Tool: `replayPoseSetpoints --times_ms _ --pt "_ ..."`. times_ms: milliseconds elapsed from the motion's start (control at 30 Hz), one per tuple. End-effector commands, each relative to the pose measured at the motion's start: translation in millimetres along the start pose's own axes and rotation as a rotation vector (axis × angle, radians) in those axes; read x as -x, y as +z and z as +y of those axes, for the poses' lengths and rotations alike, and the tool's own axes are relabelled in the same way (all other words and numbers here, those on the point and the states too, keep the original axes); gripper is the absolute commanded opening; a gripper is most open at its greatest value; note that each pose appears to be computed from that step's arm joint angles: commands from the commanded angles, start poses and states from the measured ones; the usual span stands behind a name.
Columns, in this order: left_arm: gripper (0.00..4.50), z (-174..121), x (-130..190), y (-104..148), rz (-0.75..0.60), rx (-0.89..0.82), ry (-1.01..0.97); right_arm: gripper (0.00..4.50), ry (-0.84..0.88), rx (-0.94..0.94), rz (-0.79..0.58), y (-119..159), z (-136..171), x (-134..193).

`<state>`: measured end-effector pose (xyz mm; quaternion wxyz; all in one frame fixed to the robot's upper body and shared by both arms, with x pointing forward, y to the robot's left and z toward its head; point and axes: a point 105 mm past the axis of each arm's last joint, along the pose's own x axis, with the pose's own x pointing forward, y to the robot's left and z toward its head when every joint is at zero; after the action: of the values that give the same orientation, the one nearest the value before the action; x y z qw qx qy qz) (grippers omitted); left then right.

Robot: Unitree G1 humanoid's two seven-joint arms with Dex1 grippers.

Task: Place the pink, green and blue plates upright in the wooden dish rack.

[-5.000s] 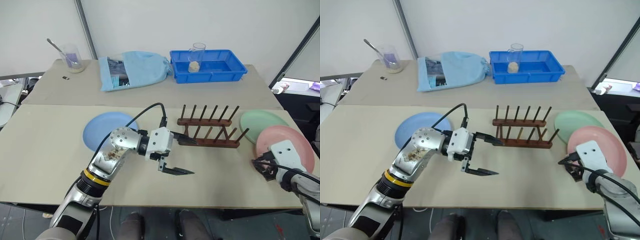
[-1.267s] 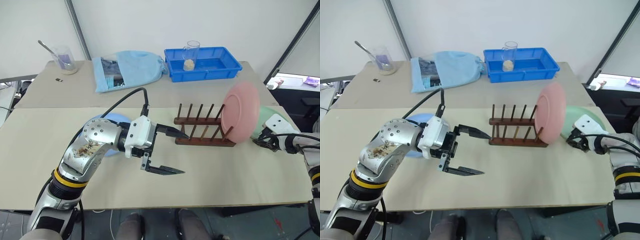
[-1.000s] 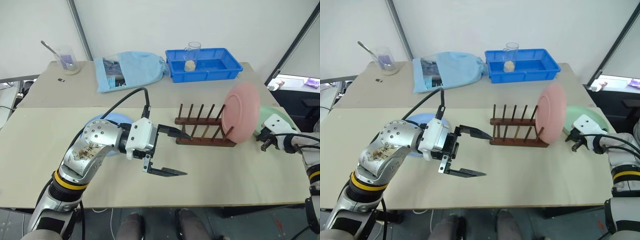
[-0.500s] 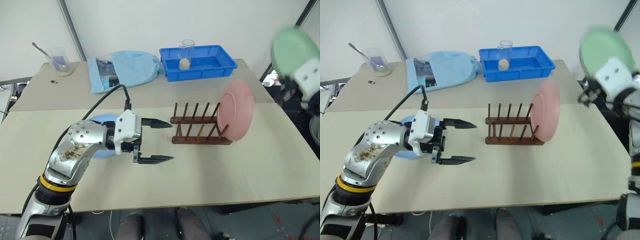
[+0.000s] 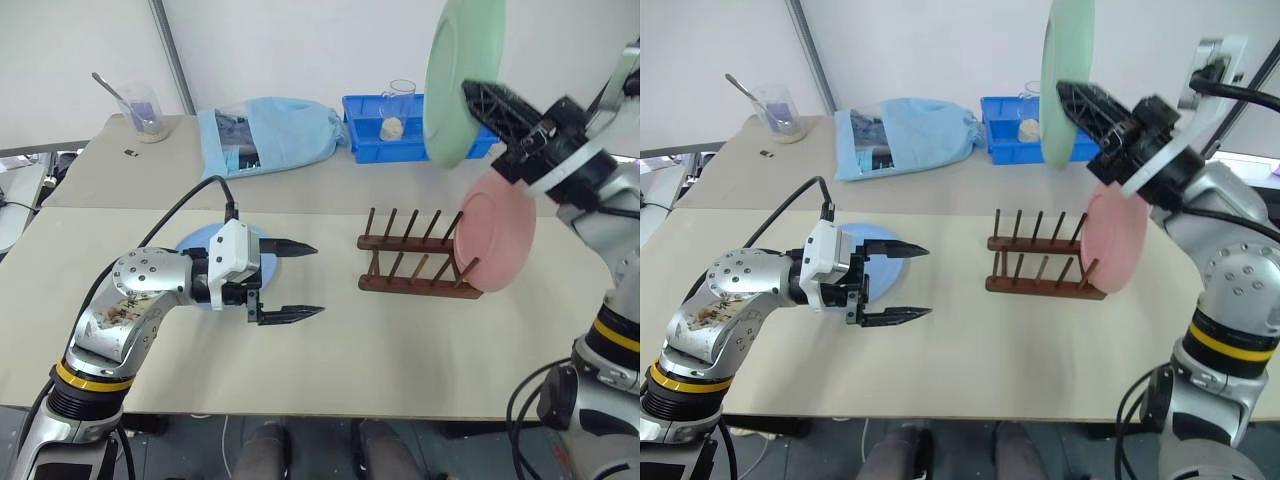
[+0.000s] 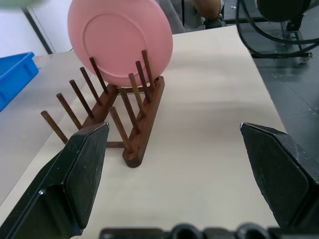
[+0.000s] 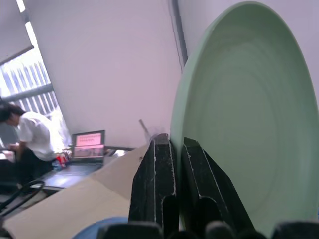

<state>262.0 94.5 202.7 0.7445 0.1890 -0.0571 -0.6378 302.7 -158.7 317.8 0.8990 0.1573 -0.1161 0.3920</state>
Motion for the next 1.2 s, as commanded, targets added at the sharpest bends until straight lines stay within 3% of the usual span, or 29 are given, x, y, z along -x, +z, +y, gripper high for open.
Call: replayPoseSetpoints --times_ms 33,467,967,1200 --pt "4.5 -6 0 14 -0.045 -0.018 -0.032 0.01 0.057 -0.016 -0.003 13 20 9" --pt "4.5 -6 -4 16 -0.056 -0.02 -0.052 0.01 -0.033 -0.125 0.171 -16 2 35" --pt "4.5 -9 -7 16 -0.065 -0.026 -0.063 0.01 -0.18 -0.214 0.234 -34 -31 40" --pt "4.5 -8 -6 17 -0.069 -0.016 -0.041 2.45 -0.181 -0.147 0.198 -21 -31 27"
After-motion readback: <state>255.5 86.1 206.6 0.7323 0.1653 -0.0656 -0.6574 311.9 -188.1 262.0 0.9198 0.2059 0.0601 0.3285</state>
